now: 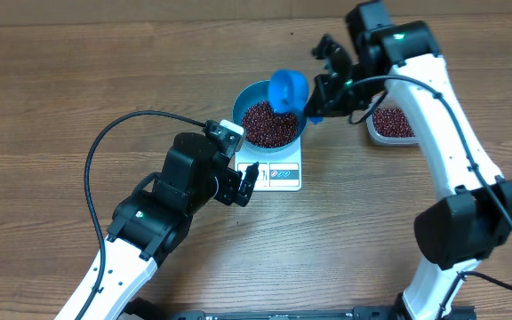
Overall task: Scoop item into bowl and weigh 150g on scale
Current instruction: 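Lift the blue cup and carry it right to the bean container, then lower the blue cup into the container and open the right gripper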
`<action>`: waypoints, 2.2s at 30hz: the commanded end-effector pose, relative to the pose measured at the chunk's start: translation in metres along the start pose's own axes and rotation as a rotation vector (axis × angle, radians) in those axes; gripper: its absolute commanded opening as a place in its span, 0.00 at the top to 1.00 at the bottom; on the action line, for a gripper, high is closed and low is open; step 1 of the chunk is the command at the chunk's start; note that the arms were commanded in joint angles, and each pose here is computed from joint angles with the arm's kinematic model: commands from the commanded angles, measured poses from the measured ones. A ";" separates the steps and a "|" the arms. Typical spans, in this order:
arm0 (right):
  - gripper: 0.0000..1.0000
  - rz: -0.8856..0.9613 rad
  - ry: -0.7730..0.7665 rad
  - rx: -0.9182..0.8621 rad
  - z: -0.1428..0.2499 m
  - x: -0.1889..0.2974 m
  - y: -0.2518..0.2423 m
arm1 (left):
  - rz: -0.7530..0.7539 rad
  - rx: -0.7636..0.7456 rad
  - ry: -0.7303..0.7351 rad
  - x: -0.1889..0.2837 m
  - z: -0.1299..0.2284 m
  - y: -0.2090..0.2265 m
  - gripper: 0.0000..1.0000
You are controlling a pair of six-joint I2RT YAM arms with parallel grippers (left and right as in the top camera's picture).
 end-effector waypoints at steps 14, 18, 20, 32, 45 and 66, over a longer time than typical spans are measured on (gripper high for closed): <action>0.96 0.362 -0.189 -0.239 0.039 0.115 -0.080 | -0.001 0.009 0.014 -0.003 0.003 0.000 0.00; 0.96 0.542 -0.134 -0.267 0.048 0.121 -0.092 | -0.001 0.009 0.014 -0.003 0.003 0.000 0.01; 0.96 0.619 -0.100 -0.269 0.051 0.122 -0.094 | -0.001 0.009 0.014 -0.003 0.003 0.000 0.00; 0.96 0.858 -0.044 -0.302 0.055 0.122 -0.089 | -0.001 0.009 0.014 -0.003 0.003 0.000 0.00; 0.96 0.981 -0.047 -0.262 0.049 0.115 -0.071 | -0.001 0.009 0.014 -0.003 0.003 0.000 0.00; 0.96 0.804 -0.237 -0.729 0.048 0.096 -0.075 | -0.001 0.009 0.014 -0.003 0.003 0.000 0.01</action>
Point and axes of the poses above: each gripper's point midway between its finger pads, its own x axis back along the fingers, its own y axis along the line the jaws close on, z = x × y, the point moved 9 cm from there along x, back along the fingers, and after that the axes turned 4 degrees about x, right-handed, at the moved point
